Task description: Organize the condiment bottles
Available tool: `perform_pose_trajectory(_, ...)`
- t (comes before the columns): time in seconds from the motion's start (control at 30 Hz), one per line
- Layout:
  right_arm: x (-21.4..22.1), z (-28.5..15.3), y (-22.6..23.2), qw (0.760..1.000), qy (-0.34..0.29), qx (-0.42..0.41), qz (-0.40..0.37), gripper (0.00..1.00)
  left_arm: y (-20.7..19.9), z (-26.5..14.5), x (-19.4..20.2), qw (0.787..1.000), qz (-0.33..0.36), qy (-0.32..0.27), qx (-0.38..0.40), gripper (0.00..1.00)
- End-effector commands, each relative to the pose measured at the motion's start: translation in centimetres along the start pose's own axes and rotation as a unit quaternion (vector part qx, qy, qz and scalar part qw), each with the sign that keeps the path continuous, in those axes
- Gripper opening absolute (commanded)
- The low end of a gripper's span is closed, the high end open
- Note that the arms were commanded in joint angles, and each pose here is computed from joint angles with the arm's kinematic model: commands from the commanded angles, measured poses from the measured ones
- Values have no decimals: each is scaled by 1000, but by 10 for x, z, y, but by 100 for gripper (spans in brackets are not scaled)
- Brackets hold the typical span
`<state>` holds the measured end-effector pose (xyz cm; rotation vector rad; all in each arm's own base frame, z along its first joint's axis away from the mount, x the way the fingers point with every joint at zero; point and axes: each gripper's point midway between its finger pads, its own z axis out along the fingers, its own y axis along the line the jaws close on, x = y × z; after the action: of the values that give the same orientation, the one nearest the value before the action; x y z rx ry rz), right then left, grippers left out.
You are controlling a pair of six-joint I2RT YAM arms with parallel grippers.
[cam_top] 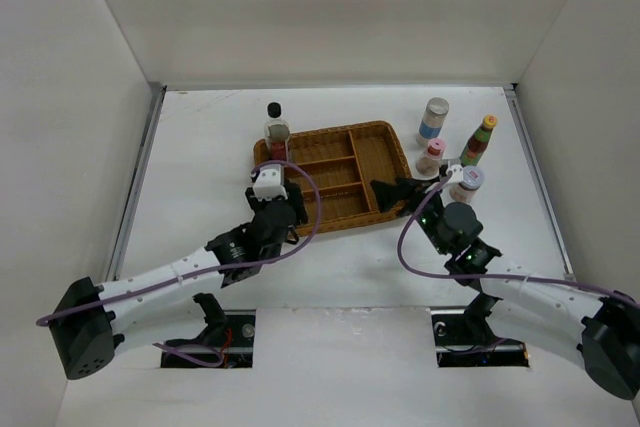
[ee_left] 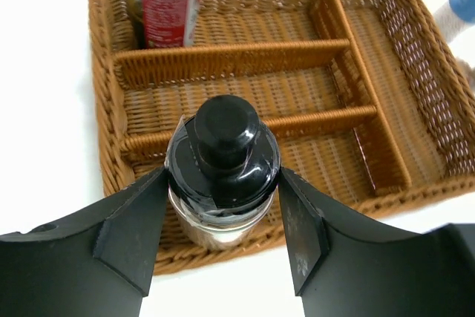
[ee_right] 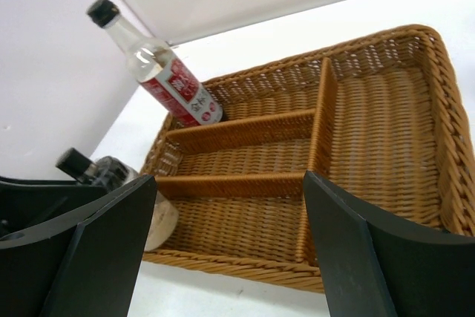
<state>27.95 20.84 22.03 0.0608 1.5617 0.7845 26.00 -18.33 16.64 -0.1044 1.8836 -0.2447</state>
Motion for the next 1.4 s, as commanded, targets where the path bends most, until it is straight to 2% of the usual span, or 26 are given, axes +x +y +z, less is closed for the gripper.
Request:
perform_pose_trajectory(0.0,-5,5,-8,1000,-16,15,-2,86,31,2,27,999,30,20,-37,25)
perform_pose_trajectory(0.13,-2,7,-15,999,-14,29,-5,86,49,0,24,997,33,2,-64,26)
perform_pose_trajectory(0.33,-1,9,-23,999,-15,46,-10,86,45,1,31,999,30,6,-40,27)
perform_pose_trajectory(0.43,-6,11,-27,998,-19,58,-15,86,50,4,49,998,36,21,-40,38)
perform_pose_trajectory(0.53,-20,12,-28,997,-25,70,-18,85,52,3,54,999,32,22,-36,55)
perform_pose_trajectory(0.6,-34,14,-29,996,-35,82,-20,77,51,1,51,999,26,15,-32,66)
perform_pose_trajectory(0.77,-82,22,-37,990,-55,127,-36,46,47,-4,33,1000,-4,-11,-17,88)
perform_pose_trajectory(0.8,-91,24,-40,988,-55,139,-41,42,46,-6,28,1000,-11,-18,-13,97)
perform_pose_trajectory(0.9,-115,28,-64,977,-55,194,-61,40,42,-11,8,998,-43,-47,1,100)
perform_pose_trajectory(1.0,-136,24,-97,960,-60,264,-75,52,34,-23,-26,990,-95,-97,29,100)
perform_pose_trajectory(1.1,-156,11,-134,935,-75,336,-85,74,45,-35,-55,976,-149,-155,31,100)
perform_pose_trajectory(1.17,-166,1,-157,916,-83,381,-91,85,62,-41,-68,963,-186,-196,16,100)
perform_pose_trajectory(1.27,-175,-8,-193,890,-80,437,-97,94,81,-43,-71,947,-223,-233,2,100)
perform_pose_trajectory(1.37,-172,-7,-225,874,-62,473,-93,100,102,-37,-62,941,-229,-245,-35,100)
